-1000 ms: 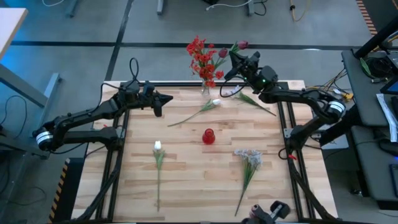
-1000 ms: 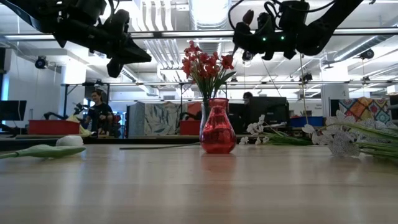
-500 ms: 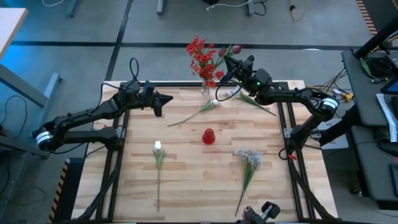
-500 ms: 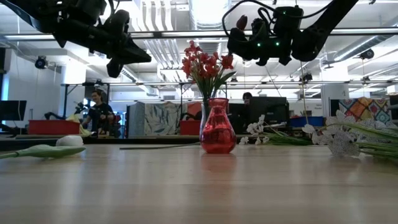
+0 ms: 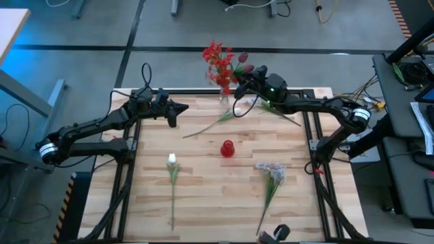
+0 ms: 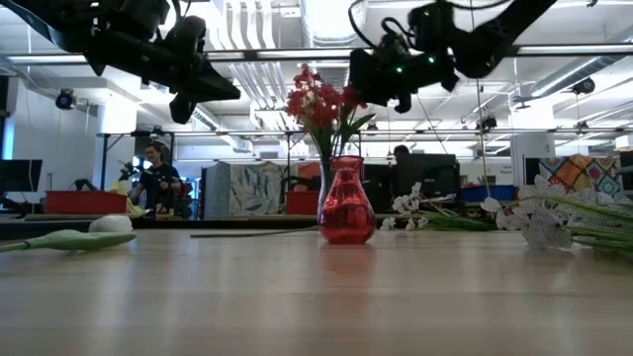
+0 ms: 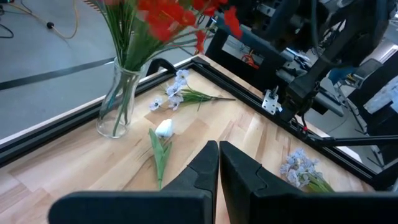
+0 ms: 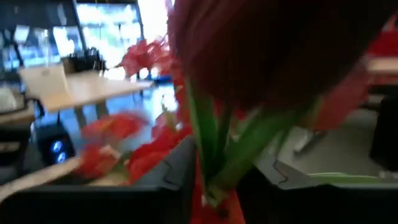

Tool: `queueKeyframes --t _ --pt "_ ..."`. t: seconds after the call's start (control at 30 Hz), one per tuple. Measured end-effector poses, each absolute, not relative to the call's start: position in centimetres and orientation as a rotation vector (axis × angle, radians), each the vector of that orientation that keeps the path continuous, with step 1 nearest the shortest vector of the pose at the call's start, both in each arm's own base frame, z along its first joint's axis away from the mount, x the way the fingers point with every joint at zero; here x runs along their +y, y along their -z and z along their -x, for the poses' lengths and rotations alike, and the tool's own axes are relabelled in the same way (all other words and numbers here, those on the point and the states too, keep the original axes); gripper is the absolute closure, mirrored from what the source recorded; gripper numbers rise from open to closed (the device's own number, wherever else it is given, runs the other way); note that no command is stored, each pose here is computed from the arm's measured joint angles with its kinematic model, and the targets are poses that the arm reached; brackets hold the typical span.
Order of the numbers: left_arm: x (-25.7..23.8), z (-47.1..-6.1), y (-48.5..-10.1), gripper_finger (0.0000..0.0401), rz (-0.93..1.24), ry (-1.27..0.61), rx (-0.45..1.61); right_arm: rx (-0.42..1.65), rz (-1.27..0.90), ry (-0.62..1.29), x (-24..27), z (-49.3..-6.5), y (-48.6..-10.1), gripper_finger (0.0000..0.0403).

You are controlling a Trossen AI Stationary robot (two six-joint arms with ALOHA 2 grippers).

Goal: Sort flowers into vase by color
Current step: Put the red tulip into the transparent vase, then put the top white flowers into the red vase

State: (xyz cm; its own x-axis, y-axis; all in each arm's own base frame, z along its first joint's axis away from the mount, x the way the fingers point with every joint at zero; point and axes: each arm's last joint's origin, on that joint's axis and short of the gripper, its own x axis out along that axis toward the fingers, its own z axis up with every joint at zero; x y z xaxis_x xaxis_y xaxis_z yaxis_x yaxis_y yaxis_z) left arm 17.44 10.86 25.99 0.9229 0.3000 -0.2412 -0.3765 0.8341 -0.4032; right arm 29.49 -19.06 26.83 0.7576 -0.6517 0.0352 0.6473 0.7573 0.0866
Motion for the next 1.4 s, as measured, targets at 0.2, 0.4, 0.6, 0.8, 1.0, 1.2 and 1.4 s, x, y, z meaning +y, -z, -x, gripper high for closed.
queueKeyframes --t 0.2,0.4,0.6,0.8,1.0,1.2,1.4 --pt "10.8 -17.4 -26.0 0.0401 0.46 -0.353 0.173 0.176 -0.118 0.692 -18.9 -31.2 -29.1 0.0266" --pt "10.8 -17.4 -26.0 0.0401 0.46 -0.352 0.173 0.352 -0.176 0.701 -18.9 -31.3 -32.0 0.0232" --pt "10.7 -17.5 -26.0 0.0401 0.416 -0.291 0.183 0.432 -0.25 0.716 -18.6 -30.9 -34.7 0.02" --pt "10.6 -17.5 -26.0 0.0401 0.419 -0.26 0.191 0.463 -0.299 0.728 -18.2 -30.2 -37.4 0.0178" --pt "10.5 -17.5 -26.0 0.0401 0.423 -0.242 0.195 0.443 -0.321 0.731 -18.0 -30.0 -39.0 0.0158" --pt "10.5 -17.5 -26.0 0.0401 0.415 -0.241 0.195 0.39 -0.31 0.721 -17.7 -29.9 -40.8 0.0138" --pt "10.5 -17.5 -26.0 0.0401 0.415 -0.242 0.195 0.329 -0.296 0.708 -17.4 -29.8 -42.9 0.0128"
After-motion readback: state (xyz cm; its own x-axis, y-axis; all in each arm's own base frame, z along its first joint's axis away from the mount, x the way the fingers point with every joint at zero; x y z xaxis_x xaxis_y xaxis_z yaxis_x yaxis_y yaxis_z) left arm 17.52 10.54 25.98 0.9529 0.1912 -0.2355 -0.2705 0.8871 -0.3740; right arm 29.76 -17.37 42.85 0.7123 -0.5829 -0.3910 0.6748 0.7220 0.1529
